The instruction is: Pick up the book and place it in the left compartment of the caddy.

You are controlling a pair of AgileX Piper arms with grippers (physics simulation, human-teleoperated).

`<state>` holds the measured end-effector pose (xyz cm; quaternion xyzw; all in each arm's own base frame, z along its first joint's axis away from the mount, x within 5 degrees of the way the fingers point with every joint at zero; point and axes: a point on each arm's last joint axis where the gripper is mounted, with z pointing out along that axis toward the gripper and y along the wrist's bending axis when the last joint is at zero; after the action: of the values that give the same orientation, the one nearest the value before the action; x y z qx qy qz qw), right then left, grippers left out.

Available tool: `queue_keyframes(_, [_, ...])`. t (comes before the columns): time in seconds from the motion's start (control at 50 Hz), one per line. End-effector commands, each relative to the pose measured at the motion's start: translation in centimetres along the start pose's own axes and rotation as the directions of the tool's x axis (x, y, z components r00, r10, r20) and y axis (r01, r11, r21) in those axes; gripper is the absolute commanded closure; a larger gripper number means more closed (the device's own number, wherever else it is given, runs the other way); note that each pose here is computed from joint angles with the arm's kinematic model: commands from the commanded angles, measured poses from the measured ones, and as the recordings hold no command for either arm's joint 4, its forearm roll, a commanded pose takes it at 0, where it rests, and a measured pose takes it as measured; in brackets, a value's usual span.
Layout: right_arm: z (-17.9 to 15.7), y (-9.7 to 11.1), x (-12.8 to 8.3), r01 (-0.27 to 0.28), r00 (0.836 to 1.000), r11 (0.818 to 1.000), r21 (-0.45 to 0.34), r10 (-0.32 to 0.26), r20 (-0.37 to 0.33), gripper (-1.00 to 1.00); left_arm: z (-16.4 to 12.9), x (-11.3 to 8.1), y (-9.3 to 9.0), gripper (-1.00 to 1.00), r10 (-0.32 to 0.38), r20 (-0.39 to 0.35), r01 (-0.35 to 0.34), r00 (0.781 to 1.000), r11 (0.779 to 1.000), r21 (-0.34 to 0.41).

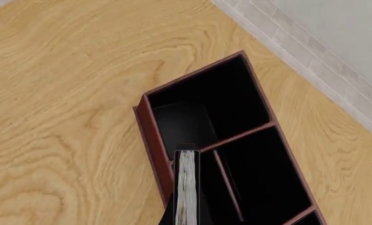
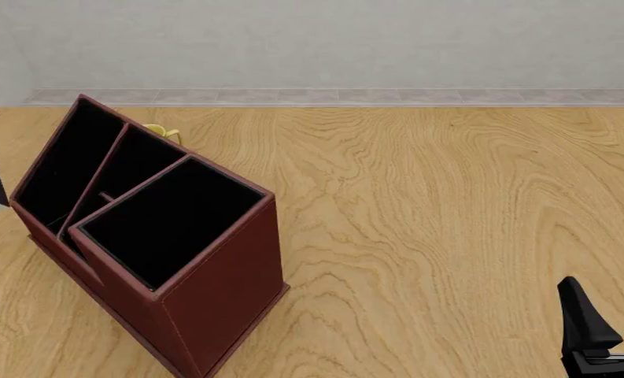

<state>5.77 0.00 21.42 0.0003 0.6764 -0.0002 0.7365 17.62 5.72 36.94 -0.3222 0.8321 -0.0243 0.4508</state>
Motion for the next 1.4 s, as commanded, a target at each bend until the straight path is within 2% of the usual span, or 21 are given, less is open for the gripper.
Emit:
queue_keyframes(0.02, [0.1, 0.0, 0.0, 0.0, 1.0, 1.0, -0.001, 0.0, 0.0, -1.0, 0.9, -0.3, -0.1, 1.0, -0.001, 0.015, 0.001, 1.0, 1.0, 0.009])
queue_keyframes(0.3, [0.1, 0.0, 0.0, 0.0, 1.0, 1.0, -0.001, 0.0, 0.0, -1.0, 1.6, -1.2, -0.5, 1.0, 0.004, 0.024, -0.005, 1.0, 1.0, 0.01])
queue_keyframes(0.54, [0.1, 0.0, 0.0, 0.0, 1.0, 1.0, -0.001, 0.0, 0.0, -1.0, 3.2, -2.4, -0.1, 1.0, -0.001, 0.031, 0.001, 1.0, 1.0, -0.021])
queue_keyframes(0.92, [0.1, 0.0, 0.0, 0.0, 1.0, 1.0, -0.001, 0.0, 0.0, -1.0, 6.6, -2.3, 0.1, 1.0, -0.018, 0.014, 0.018, 1.0, 0.999, -0.03])
queue_keyframes(1.26, [0.1, 0.0, 0.0, 0.0, 1.0, 1.0, -0.001, 0.0, 0.001, -1.0, 8.2, -3.9, -0.3, 1.0, -0.015, 0.019, 0.016, 1.0, 0.999, -0.034])
queue_keyframes(1.4, [0.1, 0.0, 0.0, 0.0, 1.0, 1.0, -0.001, 0.0, 0.001, -1.0, 9.3, -3.7, 0.0, 1.0, -0.019, 0.012, 0.02, 1.0, 0.999, -0.042])
